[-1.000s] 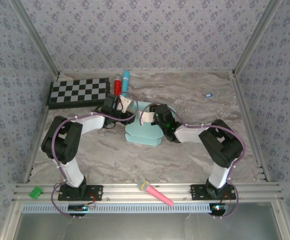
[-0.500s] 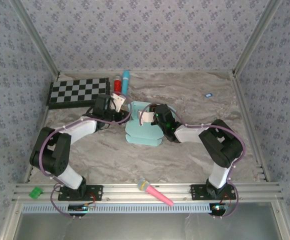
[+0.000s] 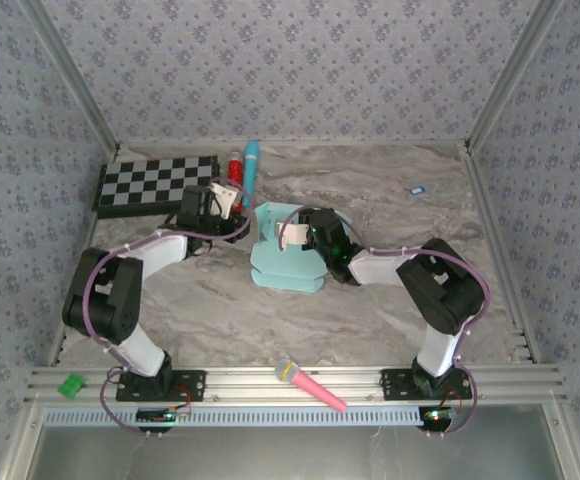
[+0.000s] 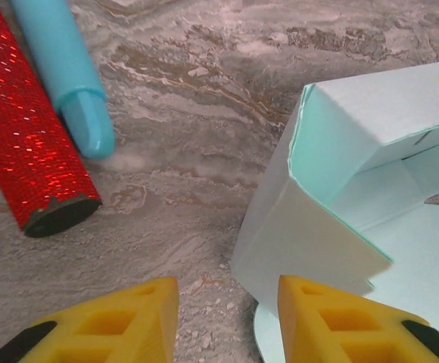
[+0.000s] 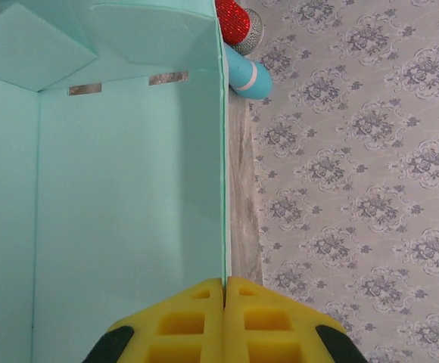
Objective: Fold the paper box
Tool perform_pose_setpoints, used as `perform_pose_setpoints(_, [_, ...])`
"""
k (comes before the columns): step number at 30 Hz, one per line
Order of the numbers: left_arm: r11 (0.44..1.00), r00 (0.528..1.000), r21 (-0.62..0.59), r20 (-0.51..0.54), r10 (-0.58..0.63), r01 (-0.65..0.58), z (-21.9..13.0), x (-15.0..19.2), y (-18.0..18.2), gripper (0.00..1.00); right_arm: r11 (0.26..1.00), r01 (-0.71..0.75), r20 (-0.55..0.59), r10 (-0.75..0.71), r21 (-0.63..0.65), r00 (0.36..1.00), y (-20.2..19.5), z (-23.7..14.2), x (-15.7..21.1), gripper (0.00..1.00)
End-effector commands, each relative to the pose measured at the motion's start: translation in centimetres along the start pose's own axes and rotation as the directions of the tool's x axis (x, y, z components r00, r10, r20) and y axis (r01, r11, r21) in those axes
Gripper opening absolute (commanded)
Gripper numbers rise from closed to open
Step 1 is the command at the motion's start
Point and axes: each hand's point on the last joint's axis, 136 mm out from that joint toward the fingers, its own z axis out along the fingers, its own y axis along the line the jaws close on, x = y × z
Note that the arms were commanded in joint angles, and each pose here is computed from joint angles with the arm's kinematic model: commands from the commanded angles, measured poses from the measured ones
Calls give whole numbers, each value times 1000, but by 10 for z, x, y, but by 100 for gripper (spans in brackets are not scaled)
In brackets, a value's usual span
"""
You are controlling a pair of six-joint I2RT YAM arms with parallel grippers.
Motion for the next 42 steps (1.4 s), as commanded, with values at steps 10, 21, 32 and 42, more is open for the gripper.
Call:
perform_pose_setpoints(10, [977,993,185,-17,114,-109,24,4,-30,40,999,23,13,-23,-37,1000,11,6,-5,0])
perform_pose_setpoints(21, [979,990,155,-36,138,-131,45,0,-29,42,999,22,16,-21,-37,1000,11,6,-6,0])
perform_pose_setpoints(32, [989,991,70,-30,134,-132,63,-5,-20,38,999,17,27,-15,-46,1000,13,5,-9,0])
perform_pose_setpoints(42, [991,992,58,-26,126,-124,68,-12,-20,40,998,12,40,-9,-66,999,15,5,-12,0])
